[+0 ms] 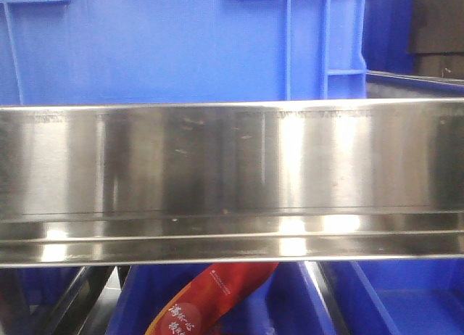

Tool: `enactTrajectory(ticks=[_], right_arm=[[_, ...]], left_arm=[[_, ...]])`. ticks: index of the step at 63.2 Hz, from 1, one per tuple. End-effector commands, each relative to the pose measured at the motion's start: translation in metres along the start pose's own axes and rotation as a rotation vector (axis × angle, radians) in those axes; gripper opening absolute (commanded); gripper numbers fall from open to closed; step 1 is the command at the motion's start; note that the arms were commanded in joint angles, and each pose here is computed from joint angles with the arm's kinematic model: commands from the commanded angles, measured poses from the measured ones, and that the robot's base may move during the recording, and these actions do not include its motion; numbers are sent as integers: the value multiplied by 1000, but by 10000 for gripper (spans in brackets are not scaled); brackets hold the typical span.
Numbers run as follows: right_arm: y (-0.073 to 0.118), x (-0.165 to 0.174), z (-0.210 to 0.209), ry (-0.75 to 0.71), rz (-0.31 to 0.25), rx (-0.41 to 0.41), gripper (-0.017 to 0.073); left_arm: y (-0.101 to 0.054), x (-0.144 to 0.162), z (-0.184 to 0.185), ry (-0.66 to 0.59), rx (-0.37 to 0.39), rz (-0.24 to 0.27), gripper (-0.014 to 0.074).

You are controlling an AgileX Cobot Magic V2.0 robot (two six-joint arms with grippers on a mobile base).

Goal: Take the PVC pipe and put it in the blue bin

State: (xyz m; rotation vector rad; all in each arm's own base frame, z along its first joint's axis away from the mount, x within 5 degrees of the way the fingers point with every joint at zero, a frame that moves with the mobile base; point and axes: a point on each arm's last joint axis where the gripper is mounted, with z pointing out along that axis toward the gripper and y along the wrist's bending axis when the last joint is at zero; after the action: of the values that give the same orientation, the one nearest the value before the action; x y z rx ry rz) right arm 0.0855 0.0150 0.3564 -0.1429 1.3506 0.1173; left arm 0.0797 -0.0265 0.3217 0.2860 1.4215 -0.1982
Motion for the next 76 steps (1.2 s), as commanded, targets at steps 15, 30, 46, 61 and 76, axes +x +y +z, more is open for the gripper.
enactTrajectory(ticks=[15,30,46,61,76], right_arm=[[-3,-7,-2,-32,5,30,-162],[-5,-27,-4,-92,11,36,-162],[-4,-26,-4,-89,10,32,-162],[-7,-31,-5,-110,13,59,-162],[-3,-50,-8,-150,14,3,-162]], left_arm=[[0,-4,-1,-16,2,-2,-111],[0,-4,-1,-16,2,-2,-111],[0,-4,-1,-16,0,-2,-111],[0,-4,-1,-16,0,-2,-111],[0,-4,-1,-16,0,-2,-111]])
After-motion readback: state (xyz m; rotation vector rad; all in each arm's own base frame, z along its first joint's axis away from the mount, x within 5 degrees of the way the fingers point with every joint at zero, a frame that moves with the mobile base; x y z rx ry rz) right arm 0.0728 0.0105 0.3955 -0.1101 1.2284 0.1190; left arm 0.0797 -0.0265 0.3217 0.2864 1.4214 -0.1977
